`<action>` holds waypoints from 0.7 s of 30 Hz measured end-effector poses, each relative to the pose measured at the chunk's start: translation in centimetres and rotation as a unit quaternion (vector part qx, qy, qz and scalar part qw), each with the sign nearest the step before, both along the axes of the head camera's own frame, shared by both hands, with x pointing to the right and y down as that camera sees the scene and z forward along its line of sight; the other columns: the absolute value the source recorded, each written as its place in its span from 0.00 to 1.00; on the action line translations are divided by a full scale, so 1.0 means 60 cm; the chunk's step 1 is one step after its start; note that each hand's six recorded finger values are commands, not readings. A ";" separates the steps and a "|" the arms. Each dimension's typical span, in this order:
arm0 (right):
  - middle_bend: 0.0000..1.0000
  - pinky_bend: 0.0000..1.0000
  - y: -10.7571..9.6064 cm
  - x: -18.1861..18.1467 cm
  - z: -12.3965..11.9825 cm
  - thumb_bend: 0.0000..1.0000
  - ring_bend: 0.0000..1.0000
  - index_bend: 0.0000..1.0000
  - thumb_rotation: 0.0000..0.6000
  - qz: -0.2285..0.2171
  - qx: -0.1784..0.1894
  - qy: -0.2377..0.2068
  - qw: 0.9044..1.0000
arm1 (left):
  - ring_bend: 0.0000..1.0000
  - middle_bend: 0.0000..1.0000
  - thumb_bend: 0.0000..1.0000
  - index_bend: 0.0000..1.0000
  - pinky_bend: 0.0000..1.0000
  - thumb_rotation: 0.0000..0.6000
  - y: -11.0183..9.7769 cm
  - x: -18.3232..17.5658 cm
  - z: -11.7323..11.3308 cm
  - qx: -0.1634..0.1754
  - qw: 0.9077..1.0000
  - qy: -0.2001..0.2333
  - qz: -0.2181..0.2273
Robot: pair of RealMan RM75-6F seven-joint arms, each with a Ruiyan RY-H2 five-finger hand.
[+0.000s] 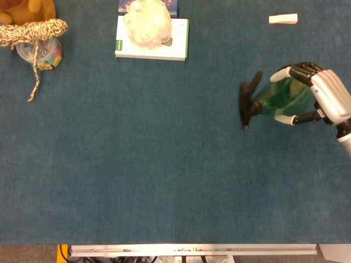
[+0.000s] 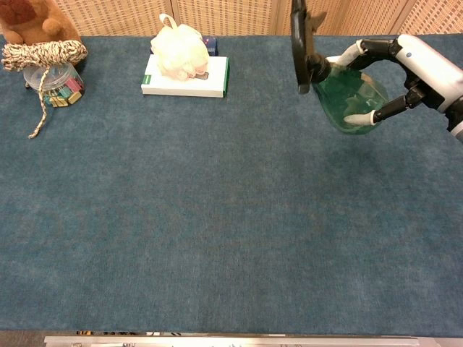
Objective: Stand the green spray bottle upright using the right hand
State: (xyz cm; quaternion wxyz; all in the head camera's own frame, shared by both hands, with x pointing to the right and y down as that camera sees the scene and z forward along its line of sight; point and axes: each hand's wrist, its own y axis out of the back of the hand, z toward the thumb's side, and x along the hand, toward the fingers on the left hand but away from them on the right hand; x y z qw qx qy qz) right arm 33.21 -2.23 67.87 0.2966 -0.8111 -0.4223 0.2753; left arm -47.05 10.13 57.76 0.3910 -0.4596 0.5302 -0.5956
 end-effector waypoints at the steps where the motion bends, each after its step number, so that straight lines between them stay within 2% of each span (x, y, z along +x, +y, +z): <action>1: 0.47 0.28 0.001 0.001 0.001 0.01 0.34 0.47 1.00 0.006 -0.007 -0.021 1.000 | 0.19 0.32 0.05 0.44 0.38 1.00 0.000 0.000 0.000 -0.001 1.000 0.000 0.000; 5: 0.47 0.28 0.005 0.005 0.006 0.01 0.34 0.47 1.00 0.029 -0.039 -0.104 0.993 | 0.19 0.32 0.05 0.44 0.38 1.00 0.000 0.001 0.002 -0.003 1.000 -0.001 0.001; 9: 0.47 0.29 0.009 0.013 0.019 0.01 0.34 0.47 1.00 0.054 -0.070 -0.172 0.981 | 0.19 0.32 0.05 0.44 0.38 1.00 0.000 0.002 0.004 -0.005 1.000 -0.003 0.002; 15: 0.47 0.30 0.013 0.026 0.044 0.01 0.34 0.47 1.00 0.086 -0.106 -0.231 0.963 | 0.19 0.32 0.05 0.42 0.38 1.00 -0.001 0.002 0.005 -0.005 1.000 -0.002 0.001; 21: 0.47 0.32 0.017 0.039 0.076 0.01 0.34 0.47 1.00 0.112 -0.141 -0.259 0.949 | 0.19 0.32 0.05 0.42 0.38 1.00 0.000 0.002 0.006 -0.007 1.000 -0.003 0.002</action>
